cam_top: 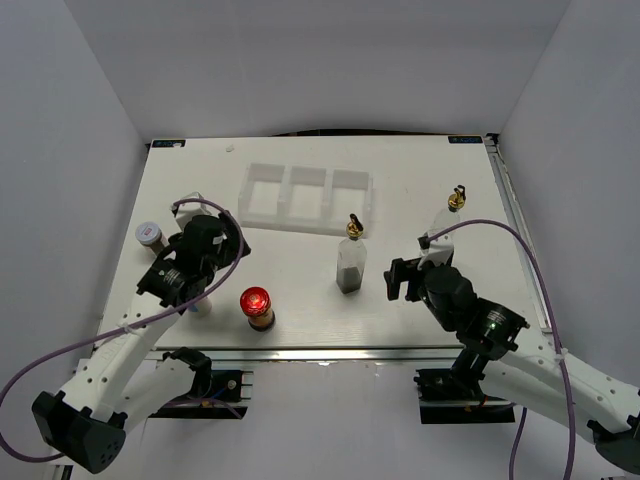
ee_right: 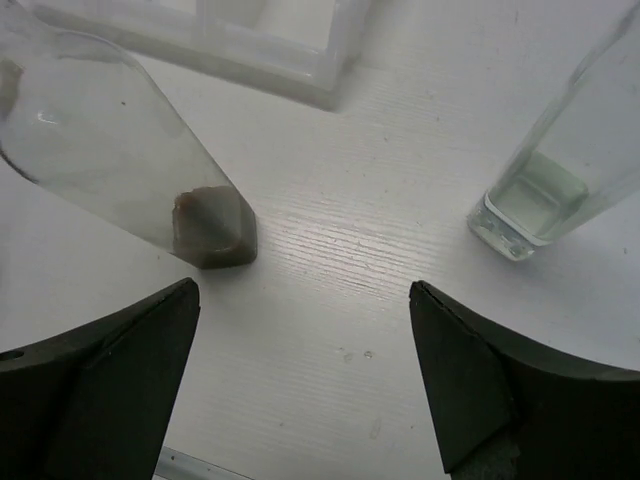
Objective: Organize the condiment bottles
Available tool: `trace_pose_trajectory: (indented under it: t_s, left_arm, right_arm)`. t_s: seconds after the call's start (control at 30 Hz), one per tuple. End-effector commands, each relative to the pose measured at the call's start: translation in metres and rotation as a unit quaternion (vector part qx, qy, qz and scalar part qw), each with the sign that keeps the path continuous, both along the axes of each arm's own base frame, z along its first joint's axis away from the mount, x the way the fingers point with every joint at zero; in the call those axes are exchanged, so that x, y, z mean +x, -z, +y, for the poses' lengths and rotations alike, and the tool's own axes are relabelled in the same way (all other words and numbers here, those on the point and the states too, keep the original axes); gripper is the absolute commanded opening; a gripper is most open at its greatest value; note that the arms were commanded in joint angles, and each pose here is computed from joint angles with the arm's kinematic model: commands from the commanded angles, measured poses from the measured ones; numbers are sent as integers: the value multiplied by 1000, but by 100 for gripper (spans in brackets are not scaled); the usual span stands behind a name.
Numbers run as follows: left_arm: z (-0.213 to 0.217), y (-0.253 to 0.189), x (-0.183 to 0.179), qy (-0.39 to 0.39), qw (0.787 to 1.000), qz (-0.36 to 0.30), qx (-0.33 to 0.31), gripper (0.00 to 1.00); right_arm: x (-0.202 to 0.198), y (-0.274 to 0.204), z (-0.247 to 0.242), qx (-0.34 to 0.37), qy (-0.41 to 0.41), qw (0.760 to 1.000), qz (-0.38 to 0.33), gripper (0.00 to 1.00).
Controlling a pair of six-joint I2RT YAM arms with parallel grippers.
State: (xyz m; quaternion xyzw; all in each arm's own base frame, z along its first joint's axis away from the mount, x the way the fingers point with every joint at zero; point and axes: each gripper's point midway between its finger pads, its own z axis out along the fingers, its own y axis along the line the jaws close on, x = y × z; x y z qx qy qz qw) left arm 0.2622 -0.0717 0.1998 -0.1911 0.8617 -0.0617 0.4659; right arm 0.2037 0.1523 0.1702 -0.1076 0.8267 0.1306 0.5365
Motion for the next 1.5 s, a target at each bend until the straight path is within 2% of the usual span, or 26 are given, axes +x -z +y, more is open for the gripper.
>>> trace_pose_trajectory:
  t_s: [0.0, 0.1, 0.43, 0.73, 1.03, 1.4, 1.47]
  left_arm:
    - [12, -1, -1, -32, 999, 5, 17, 98]
    - [21, -4, 3, -66, 997, 2, 28, 98]
    - [45, -9, 26, -168, 983, 5, 67, 98]
    - [68, 20, 77, -189, 980, 47, 28, 98]
    - [78, 22, 108, -192, 980, 37, 46, 98]
    - [97, 39, 132, -222, 969, 76, 78, 98]
    - [92, 39, 136, -209, 972, 74, 70, 83]
  right_arm:
    - [4, -29, 16, 52, -36, 996, -60, 89]
    - [-1, -29, 22, 56, -68, 994, -72, 89]
    - [-4, -9, 29, 53, -91, 992, -73, 89]
    - [-8, -3, 40, 49, -122, 989, -62, 90]
    - [-7, -4, 40, 52, -122, 989, -71, 89]
    - [-5, 1, 37, 41, -113, 990, -68, 89]
    - [-4, 3, 37, 38, -113, 991, -66, 89]
